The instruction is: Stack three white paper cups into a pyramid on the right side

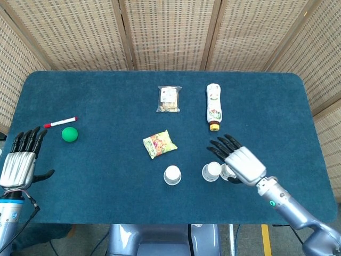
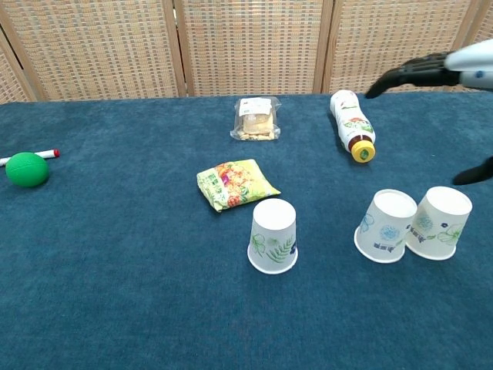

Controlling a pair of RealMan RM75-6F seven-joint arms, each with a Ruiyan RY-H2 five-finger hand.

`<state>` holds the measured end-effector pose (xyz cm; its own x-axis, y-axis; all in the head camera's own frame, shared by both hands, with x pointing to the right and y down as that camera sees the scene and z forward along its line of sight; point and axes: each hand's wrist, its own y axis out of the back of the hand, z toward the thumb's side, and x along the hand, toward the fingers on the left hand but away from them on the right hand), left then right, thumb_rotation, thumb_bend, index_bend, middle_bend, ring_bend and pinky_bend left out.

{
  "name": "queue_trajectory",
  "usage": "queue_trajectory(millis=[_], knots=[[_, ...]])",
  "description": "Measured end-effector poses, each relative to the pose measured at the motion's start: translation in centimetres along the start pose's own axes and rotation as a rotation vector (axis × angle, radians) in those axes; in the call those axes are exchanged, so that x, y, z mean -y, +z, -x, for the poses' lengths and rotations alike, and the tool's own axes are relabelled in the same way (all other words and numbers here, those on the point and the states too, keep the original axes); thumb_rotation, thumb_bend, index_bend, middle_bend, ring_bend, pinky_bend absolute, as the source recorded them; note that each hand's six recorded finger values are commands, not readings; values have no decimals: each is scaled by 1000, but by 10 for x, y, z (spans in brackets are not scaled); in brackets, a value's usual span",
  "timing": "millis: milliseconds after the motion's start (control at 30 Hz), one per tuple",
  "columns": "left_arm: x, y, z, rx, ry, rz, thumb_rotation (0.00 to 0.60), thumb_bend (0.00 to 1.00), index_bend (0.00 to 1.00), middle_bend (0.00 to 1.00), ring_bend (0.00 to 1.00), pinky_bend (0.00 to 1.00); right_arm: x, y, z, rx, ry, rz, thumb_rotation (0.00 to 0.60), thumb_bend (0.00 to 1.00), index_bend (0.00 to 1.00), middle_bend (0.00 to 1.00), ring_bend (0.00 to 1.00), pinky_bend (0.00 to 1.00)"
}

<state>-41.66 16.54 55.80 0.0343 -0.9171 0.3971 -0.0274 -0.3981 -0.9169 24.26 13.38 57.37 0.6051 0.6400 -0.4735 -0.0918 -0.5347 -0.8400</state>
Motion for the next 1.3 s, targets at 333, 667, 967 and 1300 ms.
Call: queue_trajectory(millis=[333, 667, 967, 1300], knots=[[6, 3, -2, 29, -36, 23, 600, 0, 0, 0, 0, 0, -1, 70, 76, -155, 94, 45, 600, 0, 150, 199, 123, 143], [-2, 1, -3, 41, -38, 63, 600, 0, 0, 0, 0, 0, 40, 96, 115, -120, 205, 43, 600, 0, 180, 222, 154, 223], [-4, 1, -4, 59, -54, 80, 600, 0, 0, 0, 0, 0, 73, 104, 132, -55, 266, 31, 600, 5, 204, 271, 222, 333], [-6, 1, -4, 69, -57, 88, 600, 0, 0, 0, 0, 0, 81, 109, 138, -11, 256, 51, 600, 76, 312, 373, 353, 509]])
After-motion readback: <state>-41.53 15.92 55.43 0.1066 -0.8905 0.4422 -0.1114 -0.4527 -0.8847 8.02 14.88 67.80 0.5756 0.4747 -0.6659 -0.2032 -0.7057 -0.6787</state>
